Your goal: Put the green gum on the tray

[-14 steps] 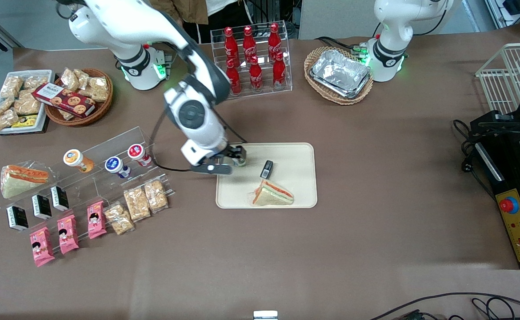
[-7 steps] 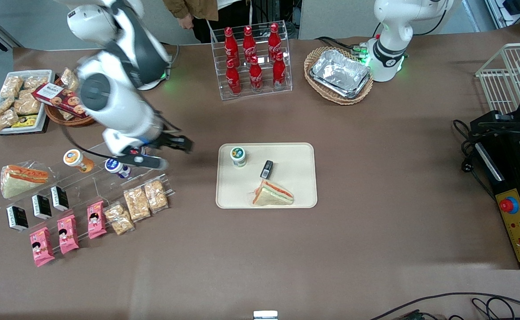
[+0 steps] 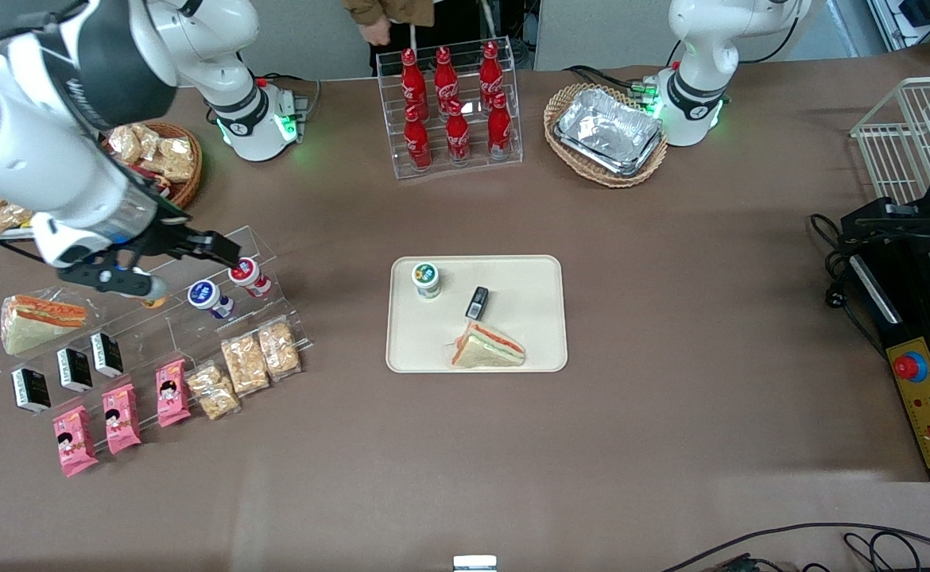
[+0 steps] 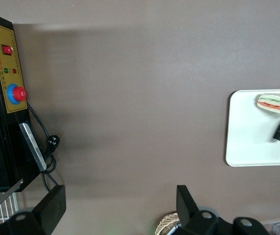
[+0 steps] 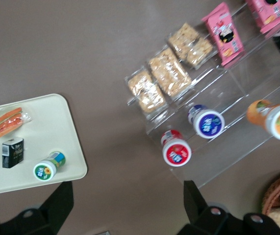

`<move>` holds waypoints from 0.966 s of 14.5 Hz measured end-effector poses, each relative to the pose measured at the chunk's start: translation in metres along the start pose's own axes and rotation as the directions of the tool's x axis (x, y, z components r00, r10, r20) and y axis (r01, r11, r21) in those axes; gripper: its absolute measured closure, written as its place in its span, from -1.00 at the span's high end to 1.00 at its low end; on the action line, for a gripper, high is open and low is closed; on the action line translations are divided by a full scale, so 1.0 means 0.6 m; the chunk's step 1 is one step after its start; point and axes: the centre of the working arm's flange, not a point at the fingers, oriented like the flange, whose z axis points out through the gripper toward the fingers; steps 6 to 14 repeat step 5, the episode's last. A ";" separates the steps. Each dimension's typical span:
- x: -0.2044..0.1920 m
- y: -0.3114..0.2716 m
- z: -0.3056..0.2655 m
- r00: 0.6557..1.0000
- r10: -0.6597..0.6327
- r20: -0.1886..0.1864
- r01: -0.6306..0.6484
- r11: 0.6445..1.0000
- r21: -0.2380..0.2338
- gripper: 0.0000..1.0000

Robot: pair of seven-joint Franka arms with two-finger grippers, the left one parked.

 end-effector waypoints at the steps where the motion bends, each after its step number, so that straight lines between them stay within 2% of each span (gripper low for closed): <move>1: 0.007 0.012 -0.008 1.000 0.000 -0.006 0.000 1.000 0.002 1.00; 5: 0.038 0.062 -0.045 0.998 0.035 -0.047 -0.034 0.999 0.021 1.00; 14: 0.038 0.062 -0.045 0.998 0.035 -0.047 -0.034 0.999 0.021 1.00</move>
